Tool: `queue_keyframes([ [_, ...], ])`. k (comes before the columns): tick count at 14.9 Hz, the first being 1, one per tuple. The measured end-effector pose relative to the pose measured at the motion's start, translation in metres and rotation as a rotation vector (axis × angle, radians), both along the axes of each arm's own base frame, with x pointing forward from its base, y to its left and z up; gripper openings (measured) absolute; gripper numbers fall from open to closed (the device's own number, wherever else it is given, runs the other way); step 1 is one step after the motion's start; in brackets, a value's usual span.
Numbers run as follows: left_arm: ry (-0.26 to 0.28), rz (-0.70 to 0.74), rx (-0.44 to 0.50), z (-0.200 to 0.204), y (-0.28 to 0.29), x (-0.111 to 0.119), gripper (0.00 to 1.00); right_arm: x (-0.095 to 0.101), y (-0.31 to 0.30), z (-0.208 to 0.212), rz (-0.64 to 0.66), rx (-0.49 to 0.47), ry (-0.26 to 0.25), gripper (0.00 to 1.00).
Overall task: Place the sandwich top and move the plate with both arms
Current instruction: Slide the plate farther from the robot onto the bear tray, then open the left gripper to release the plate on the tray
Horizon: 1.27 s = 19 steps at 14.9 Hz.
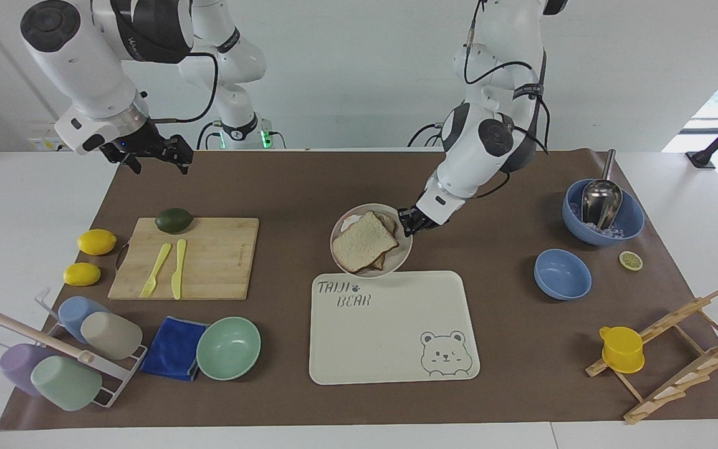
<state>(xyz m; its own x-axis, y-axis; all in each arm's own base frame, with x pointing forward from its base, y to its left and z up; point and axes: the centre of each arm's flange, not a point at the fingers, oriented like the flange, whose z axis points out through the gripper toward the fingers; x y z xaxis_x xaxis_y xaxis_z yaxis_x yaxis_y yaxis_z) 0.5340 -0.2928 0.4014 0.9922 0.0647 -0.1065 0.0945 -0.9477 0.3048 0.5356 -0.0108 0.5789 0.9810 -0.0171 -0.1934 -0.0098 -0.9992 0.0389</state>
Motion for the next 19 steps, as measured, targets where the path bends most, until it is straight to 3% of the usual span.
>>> queue_keyframes([
  [6,0.000,0.078,-0.046,-0.014,0.017,0.057,0.06,0.000,0.000,0.000,0.000,0.000,0.000,1.00],
  [11,-0.016,0.064,-0.043,-0.055,0.015,0.086,0.06,0.000,0.000,0.000,0.000,0.000,0.000,1.00],
  [15,-0.068,0.043,-0.064,-0.049,0.021,0.113,0.06,0.000,0.000,0.000,0.000,0.000,0.000,1.00],
  [19,-0.118,-0.109,-0.070,-0.058,0.020,0.118,0.06,0.000,0.000,0.000,0.000,0.000,0.000,1.00],
])
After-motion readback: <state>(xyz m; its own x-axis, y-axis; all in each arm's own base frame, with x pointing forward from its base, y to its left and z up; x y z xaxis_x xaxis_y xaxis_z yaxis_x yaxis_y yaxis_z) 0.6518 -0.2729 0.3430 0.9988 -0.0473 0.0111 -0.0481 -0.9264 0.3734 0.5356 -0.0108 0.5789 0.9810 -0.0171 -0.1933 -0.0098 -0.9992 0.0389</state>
